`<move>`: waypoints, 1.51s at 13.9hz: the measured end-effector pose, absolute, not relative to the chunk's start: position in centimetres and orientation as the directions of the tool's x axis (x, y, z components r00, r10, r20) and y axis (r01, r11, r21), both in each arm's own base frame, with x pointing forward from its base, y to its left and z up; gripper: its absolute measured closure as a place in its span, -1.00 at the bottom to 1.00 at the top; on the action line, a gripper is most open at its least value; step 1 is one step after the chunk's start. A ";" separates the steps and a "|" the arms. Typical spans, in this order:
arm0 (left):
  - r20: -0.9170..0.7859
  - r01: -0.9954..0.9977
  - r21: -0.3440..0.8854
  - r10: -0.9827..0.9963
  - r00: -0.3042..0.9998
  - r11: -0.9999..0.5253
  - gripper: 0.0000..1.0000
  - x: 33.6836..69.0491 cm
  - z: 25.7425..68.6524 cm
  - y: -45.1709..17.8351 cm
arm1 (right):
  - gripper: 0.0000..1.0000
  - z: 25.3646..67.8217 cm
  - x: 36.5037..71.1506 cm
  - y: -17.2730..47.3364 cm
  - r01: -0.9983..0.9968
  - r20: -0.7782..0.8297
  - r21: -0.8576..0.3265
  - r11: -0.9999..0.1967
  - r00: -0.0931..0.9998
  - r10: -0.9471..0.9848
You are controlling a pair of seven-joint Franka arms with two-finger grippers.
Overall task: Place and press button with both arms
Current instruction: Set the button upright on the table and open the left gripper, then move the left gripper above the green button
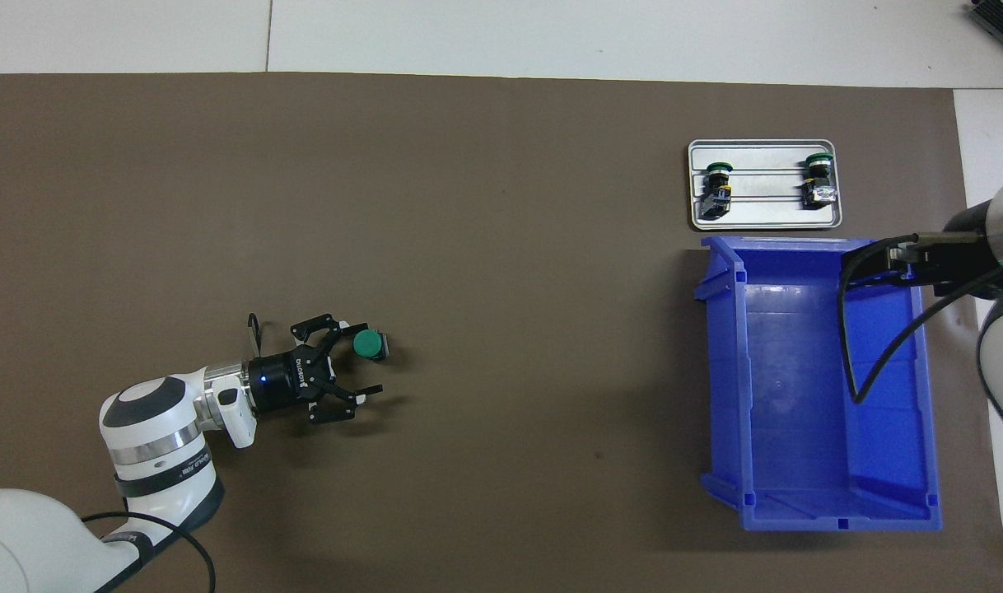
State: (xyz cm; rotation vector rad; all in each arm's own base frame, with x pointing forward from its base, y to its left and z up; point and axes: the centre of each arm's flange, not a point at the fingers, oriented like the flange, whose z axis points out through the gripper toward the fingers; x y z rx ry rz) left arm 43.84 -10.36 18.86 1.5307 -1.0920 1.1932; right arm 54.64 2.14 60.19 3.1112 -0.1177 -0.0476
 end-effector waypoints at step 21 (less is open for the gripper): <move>0.734 -0.773 0.515 -0.276 0.621 -0.369 -0.39 58.7 40.0 1.5 | -1.00 60.2 54.6 2.1 -0.075 -0.029 0.029 -0.997 0.997 -0.076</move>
